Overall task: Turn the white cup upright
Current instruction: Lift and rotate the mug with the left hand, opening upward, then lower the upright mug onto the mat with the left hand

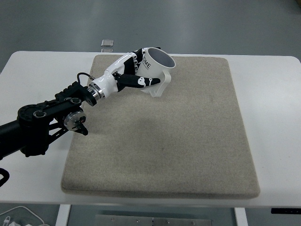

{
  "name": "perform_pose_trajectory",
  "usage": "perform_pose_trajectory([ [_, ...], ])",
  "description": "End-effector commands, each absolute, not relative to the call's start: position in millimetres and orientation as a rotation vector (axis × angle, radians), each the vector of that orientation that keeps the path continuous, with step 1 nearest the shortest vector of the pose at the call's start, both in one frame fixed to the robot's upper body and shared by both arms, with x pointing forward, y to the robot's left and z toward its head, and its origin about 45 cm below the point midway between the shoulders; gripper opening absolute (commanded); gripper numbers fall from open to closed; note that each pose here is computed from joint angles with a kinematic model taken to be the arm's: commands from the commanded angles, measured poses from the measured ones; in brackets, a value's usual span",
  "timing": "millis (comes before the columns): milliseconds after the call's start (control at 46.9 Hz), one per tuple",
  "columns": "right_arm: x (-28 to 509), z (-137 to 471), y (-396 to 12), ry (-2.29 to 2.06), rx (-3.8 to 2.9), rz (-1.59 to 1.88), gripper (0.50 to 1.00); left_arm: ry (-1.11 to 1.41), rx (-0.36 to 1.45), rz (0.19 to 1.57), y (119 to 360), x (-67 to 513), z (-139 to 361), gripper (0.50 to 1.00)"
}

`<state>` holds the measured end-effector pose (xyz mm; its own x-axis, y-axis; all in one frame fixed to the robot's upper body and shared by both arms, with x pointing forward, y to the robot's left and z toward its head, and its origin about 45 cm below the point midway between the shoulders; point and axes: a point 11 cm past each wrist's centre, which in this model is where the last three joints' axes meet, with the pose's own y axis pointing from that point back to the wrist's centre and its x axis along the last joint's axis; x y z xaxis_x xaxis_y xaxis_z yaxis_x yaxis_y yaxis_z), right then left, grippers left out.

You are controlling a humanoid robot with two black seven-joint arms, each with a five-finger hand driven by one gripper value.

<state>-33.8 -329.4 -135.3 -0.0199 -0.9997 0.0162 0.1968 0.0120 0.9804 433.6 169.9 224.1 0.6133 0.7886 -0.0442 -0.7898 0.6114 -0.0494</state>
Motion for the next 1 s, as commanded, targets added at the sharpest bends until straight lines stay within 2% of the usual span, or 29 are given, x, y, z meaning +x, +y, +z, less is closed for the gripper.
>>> perform_pose_trajectory([
  [0, -33.9, -135.3, -329.4, -1.084, 1.042, -1.301, 0.93, 0.071, -0.106, 0.929, 174.2, 433.1, 222.5, 0.5],
  [234, -33.9, -135.3, -329.4, -1.084, 1.042, -1.301, 0.93, 0.37, -0.321, 0.921, 197.1, 429.8, 208.7, 0.5],
  [426, -33.9, -135.3, -329.4, -1.084, 1.042, -1.301, 0.93, 0.365, -0.292, 0.947, 207.9, 430.6, 199.4, 0.5],
  [661, -33.9, -135.3, -329.4, -1.084, 1.042, -1.301, 0.93, 0.233, -0.132, 0.854, 193.9, 422.0, 191.5, 0.5],
  [980, -33.9, -135.3, -329.4, -1.084, 1.042, -1.301, 0.93, 0.129, -0.04, 0.875, 197.5, 430.4, 194.1, 0.5],
])
